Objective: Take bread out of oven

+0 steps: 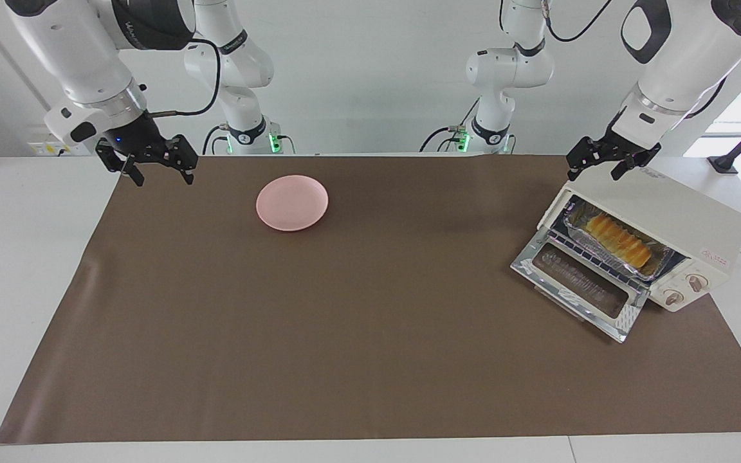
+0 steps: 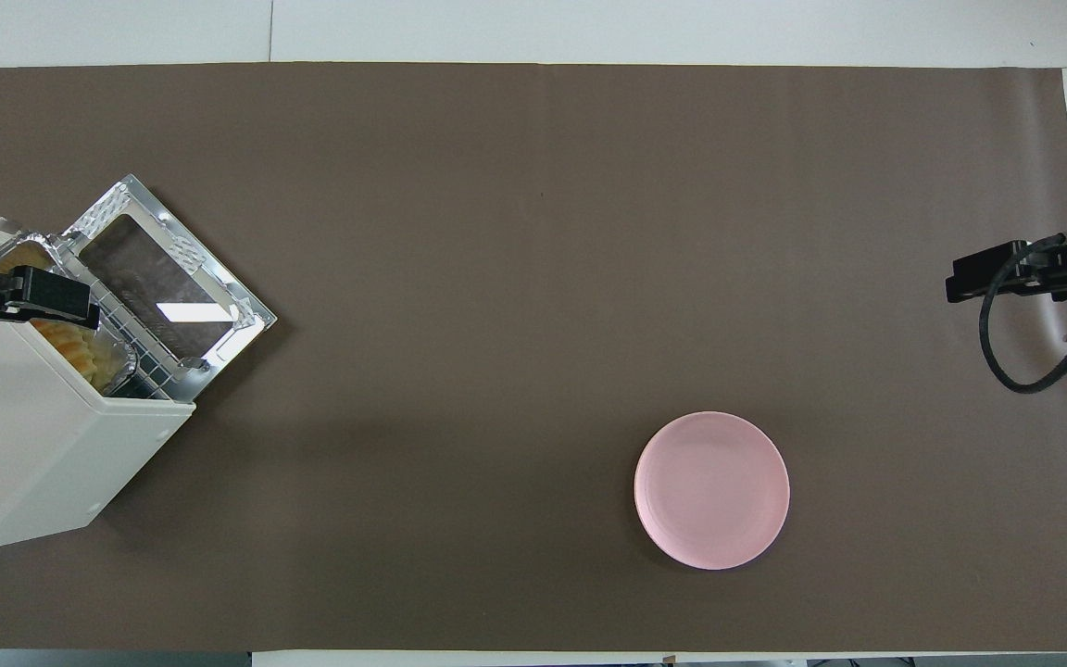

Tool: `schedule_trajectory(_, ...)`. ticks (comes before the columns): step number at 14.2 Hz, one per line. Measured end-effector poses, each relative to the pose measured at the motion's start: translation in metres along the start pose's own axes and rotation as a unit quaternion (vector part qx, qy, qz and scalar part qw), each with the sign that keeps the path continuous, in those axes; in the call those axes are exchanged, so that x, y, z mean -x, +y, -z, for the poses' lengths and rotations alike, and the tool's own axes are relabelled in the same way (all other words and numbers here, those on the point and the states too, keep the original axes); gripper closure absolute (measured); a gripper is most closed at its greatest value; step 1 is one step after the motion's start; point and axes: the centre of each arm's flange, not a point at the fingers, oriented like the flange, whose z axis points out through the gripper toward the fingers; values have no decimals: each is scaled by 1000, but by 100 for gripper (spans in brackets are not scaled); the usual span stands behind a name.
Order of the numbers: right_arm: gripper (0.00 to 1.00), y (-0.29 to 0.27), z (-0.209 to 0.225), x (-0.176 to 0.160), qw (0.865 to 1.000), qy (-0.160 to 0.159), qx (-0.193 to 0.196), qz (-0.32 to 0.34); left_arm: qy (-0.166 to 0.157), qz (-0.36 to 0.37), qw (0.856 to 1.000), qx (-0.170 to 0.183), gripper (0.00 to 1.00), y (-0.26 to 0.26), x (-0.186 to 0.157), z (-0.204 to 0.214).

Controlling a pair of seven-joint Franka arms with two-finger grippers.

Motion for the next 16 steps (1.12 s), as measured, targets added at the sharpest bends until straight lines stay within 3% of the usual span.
schedule_trajectory(13,0,0,0,0,1000,0,0,0,6,0,1000,0,0,0,1,4)
schedule_trajectory(16,0,0,0,0,1000,0,0,0,8,27,1000,0,0,0,0,7)
